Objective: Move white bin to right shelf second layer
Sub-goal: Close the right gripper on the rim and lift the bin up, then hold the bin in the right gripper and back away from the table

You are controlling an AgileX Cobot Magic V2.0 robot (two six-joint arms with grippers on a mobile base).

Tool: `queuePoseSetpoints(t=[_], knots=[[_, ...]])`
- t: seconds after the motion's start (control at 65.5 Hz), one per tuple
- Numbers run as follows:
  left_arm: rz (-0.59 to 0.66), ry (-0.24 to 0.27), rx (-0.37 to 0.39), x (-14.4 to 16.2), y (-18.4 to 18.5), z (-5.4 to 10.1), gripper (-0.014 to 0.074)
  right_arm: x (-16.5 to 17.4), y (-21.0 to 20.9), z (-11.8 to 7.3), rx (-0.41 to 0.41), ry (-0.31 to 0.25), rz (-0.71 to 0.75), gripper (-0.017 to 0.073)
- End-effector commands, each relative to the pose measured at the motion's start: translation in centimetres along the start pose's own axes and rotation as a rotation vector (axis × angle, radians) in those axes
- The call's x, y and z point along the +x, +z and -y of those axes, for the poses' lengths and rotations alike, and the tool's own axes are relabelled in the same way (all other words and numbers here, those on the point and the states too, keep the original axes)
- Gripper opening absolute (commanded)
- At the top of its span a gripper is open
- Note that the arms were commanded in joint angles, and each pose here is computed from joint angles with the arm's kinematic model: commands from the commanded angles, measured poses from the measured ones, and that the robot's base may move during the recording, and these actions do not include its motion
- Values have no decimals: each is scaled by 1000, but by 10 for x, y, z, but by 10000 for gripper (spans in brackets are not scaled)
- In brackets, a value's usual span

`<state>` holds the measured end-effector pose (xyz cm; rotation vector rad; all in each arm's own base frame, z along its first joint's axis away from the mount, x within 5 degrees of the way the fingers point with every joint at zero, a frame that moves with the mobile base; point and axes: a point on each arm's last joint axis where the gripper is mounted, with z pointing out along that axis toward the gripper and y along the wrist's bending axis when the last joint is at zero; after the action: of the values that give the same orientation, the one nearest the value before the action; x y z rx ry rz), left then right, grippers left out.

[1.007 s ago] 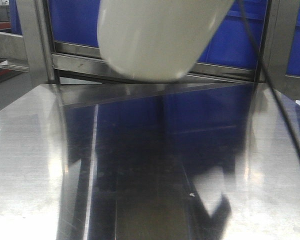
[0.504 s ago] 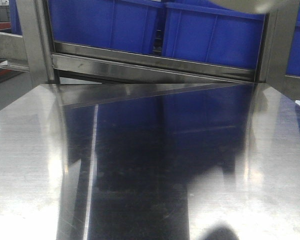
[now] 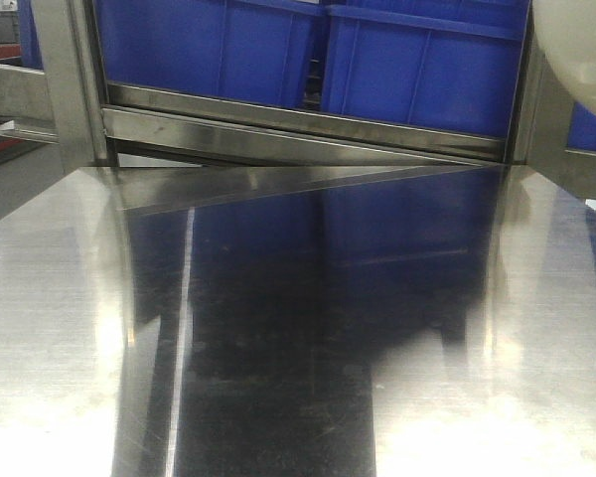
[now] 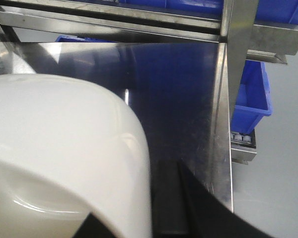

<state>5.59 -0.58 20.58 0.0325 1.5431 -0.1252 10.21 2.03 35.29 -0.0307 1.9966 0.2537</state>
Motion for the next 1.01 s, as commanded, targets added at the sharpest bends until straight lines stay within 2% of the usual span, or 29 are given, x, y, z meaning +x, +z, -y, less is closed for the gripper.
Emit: queuePoseSetpoints(t=[0.0,0.992], knots=[[52,-19,2,5,1,-1,85,-18,-7,-2,-12,8,144,55],[52,-19,2,5,1,-1,85,-16,-7,-2,-11,8,125,55]])
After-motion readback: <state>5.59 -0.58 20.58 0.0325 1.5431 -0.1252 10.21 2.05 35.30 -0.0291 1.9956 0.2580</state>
